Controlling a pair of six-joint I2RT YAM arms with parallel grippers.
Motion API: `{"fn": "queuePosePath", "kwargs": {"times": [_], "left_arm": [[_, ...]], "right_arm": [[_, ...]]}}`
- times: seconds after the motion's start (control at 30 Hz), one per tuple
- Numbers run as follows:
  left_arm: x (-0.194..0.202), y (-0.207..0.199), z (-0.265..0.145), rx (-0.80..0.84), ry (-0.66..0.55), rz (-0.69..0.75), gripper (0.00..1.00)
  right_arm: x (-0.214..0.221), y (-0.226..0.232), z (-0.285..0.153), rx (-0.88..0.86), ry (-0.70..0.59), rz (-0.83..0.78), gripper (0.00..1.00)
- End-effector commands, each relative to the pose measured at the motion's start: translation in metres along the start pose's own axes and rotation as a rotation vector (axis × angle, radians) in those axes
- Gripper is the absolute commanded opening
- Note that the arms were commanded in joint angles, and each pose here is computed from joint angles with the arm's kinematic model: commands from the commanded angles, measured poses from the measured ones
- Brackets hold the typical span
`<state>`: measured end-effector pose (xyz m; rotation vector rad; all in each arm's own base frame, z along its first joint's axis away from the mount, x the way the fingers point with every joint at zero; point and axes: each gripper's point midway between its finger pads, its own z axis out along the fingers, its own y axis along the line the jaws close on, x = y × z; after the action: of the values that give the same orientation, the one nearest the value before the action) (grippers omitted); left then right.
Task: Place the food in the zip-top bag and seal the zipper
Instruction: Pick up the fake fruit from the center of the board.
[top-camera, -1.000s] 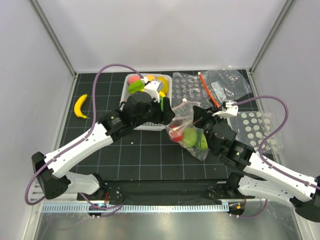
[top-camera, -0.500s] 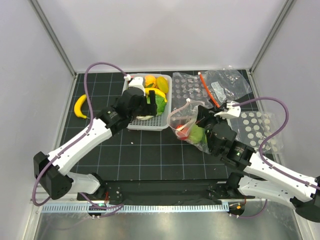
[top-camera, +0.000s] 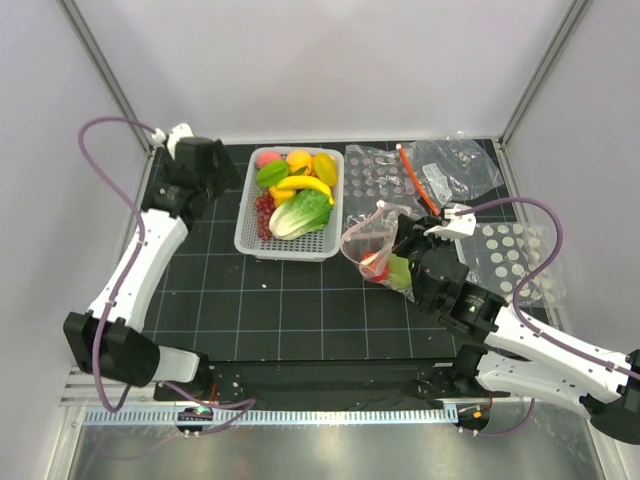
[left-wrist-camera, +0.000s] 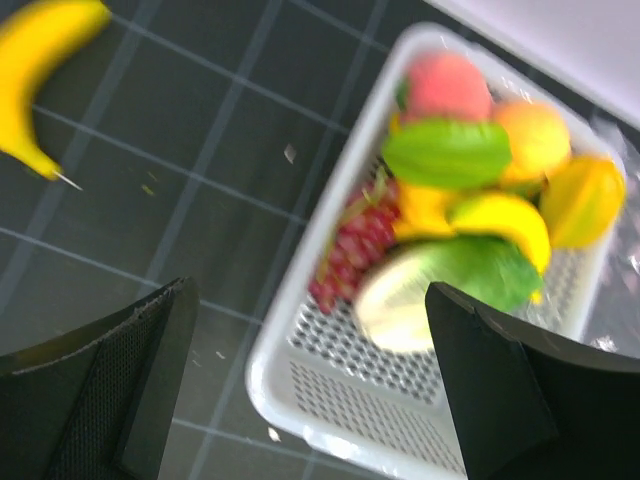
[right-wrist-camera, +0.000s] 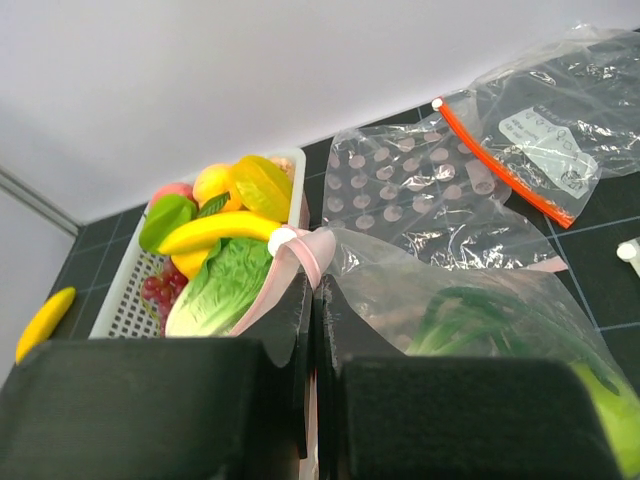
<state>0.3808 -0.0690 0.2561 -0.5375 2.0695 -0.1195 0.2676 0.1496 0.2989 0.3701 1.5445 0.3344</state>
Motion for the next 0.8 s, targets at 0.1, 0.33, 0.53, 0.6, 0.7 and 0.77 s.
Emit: {"fn": "queuePosePath", "kwargs": {"times": [0.1, 0.33, 0.53, 0.6, 0.7, 0.77], "left_arm": [[-0.064, 0.088, 0.021, -0.306, 0.084, 0.157, 1.0], [-0.052, 0.164, 0.066, -0.456, 0.231, 0.175, 1.0], [-0.05, 0.173, 0.105, -0.466, 0.322, 0.296, 1.0], [-0.033, 0.186, 0.125, -0.506, 0.414, 0.336, 1.0], [-0.023, 0.215, 0.135, -0.582, 0.488, 0.344, 1.0], [-0.014, 0.226, 0.139, -0.589, 0.511, 0.319, 1.0]], "right_arm": [[-0.006, 0.016, -0.001, -0.09, -0.01, -0.012, 0.01], [-0.006, 0.017, -0.001, -0.099, -0.02, -0.012, 0.01], [-0.003, 0.017, -0.003, -0.129, -0.023, -0.019, 0.01], [-0.006, 0.017, -0.004, -0.13, -0.028, -0.018, 0.01], [-0.01, 0.015, -0.006, -0.135, -0.031, 0.003, 0.01], [-0.011, 0.015, -0.007, -0.141, -0.032, 0.014, 0.01]]}}
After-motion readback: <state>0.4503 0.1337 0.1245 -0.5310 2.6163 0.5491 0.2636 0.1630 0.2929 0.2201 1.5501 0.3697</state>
